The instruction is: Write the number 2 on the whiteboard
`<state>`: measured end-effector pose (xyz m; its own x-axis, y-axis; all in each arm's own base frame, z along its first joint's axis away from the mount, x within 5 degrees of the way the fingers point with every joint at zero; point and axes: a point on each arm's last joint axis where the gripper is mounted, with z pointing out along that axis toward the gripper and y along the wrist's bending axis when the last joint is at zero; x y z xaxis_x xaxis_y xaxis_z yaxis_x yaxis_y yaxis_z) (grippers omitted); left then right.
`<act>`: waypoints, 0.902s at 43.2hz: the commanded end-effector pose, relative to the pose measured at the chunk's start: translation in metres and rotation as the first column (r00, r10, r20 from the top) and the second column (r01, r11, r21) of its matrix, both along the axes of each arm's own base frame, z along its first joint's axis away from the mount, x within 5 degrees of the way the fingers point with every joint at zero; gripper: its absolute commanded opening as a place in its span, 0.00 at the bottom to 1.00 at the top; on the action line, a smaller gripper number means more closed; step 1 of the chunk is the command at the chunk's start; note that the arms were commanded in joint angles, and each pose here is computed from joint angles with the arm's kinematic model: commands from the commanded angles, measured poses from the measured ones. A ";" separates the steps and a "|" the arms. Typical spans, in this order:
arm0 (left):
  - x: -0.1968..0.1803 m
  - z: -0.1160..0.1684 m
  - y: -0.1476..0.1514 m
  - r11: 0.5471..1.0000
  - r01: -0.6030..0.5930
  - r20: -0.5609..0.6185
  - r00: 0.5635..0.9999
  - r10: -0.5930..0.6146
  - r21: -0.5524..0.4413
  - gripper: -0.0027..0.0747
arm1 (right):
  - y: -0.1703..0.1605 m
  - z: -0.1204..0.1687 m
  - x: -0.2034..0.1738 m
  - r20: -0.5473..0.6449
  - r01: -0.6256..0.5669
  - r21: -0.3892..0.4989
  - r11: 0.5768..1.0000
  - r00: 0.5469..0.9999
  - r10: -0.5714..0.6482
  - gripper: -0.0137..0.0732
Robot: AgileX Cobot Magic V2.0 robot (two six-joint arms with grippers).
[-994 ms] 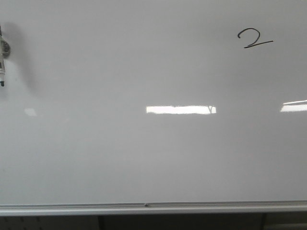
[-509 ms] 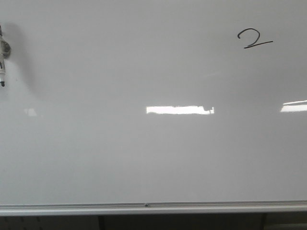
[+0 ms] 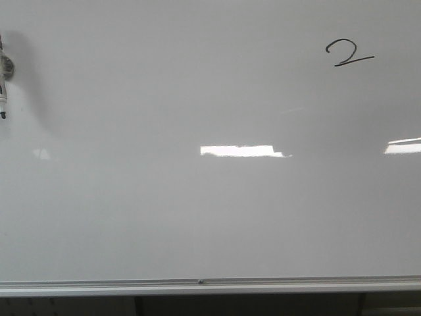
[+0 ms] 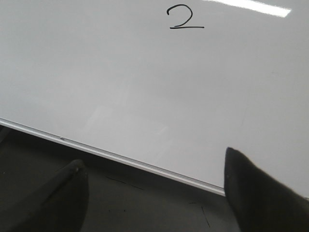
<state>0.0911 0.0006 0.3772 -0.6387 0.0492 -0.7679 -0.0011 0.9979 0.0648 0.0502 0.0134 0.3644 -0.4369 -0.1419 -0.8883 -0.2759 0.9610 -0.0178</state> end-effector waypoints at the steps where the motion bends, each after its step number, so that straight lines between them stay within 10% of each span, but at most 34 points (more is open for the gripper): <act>1: 0.003 0.012 -0.001 1.000 0.010 0.091 0.996 -0.009 -0.012 0.53 | 0.000 0.013 0.003 0.106 0.009 0.017 1.000 0.994 -0.010 0.81; 20: 0.003 0.012 -0.001 1.000 0.010 0.091 0.996 -0.009 -0.012 0.13 | 0.000 0.014 0.004 0.119 0.008 0.020 1.000 0.993 -0.010 0.18; 39: 0.004 0.014 -0.002 0.998 0.046 0.109 0.993 -0.050 0.033 0.01 | 0.000 0.017 0.005 0.150 0.006 0.029 1.000 0.989 -0.010 0.08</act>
